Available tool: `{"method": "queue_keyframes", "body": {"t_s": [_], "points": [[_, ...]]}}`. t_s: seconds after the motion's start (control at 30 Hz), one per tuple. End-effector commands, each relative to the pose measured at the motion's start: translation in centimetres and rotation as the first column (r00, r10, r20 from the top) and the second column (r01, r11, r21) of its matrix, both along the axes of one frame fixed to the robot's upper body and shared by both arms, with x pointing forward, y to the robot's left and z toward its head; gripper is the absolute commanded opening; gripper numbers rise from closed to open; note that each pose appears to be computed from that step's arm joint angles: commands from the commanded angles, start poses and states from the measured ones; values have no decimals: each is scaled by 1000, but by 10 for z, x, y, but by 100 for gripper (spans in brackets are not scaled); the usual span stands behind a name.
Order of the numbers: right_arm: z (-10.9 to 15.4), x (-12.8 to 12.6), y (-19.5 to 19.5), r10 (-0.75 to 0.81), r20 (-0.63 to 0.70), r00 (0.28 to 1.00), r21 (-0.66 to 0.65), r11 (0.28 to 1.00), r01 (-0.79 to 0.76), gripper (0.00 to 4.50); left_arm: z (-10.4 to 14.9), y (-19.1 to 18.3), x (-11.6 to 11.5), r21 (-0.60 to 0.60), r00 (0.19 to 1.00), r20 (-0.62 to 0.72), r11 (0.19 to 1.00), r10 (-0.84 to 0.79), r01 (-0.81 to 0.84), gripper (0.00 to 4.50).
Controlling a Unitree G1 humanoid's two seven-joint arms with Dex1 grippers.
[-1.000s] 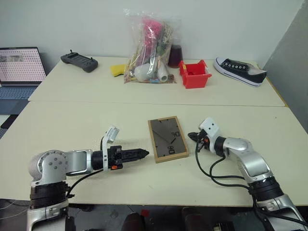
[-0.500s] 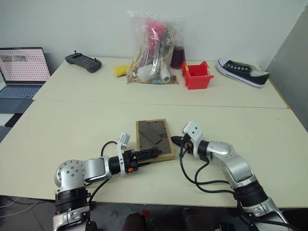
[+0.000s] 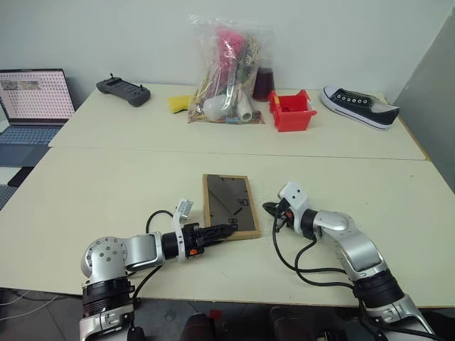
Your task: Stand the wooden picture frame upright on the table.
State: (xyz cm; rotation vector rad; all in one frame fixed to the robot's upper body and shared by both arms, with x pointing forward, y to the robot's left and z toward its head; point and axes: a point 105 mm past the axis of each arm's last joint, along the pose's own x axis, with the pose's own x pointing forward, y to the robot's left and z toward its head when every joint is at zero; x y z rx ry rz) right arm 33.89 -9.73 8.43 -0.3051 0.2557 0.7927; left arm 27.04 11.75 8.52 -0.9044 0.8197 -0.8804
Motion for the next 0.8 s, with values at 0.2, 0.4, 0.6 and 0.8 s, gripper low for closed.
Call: {"method": "queue_keyframes", "body": {"t_s": [0.2,0.4,0.6,0.8], "points": [[93,0,-16,126,35,991,217,967,-130,47,45,-11,17,22,981,183,998,-63,60,130],[145,-11,8,300,19,954,353,891,-287,190,78,-7,22,71,926,348,989,-145,129,130],[155,-2,28,335,-6,942,413,859,-303,316,96,-13,21,78,871,456,984,-181,163,130],[161,2,55,362,21,932,430,838,-335,438,94,-16,13,99,851,478,976,-216,192,130]]}}
